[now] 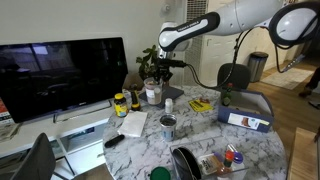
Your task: Take the plastic cup out of the box
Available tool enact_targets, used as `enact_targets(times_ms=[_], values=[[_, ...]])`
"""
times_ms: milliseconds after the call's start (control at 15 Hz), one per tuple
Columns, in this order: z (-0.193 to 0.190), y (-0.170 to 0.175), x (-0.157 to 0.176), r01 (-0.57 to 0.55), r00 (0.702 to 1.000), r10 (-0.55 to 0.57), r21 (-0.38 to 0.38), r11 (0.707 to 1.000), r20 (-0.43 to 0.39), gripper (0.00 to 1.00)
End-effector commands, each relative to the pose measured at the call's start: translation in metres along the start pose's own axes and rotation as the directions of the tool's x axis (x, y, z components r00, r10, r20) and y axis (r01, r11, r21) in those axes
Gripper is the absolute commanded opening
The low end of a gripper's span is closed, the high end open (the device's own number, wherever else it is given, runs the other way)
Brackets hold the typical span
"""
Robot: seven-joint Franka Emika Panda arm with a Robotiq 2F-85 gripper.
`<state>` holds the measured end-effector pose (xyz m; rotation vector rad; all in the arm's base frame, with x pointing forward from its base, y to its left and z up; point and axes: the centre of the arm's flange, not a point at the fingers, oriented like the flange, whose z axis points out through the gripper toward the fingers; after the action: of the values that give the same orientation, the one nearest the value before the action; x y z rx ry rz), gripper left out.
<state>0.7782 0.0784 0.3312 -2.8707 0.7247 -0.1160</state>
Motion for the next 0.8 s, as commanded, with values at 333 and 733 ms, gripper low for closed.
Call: enact_targets(times_ms=[333,733], values=[[0.077,-0.007,0.073,-0.295,0.955,0.295,0.017,0.955,-0.018,0.06],[0.109,-0.006,0.081,-0.373,0.928,0.373,-0.009,0.928,-0.009,0.06]])
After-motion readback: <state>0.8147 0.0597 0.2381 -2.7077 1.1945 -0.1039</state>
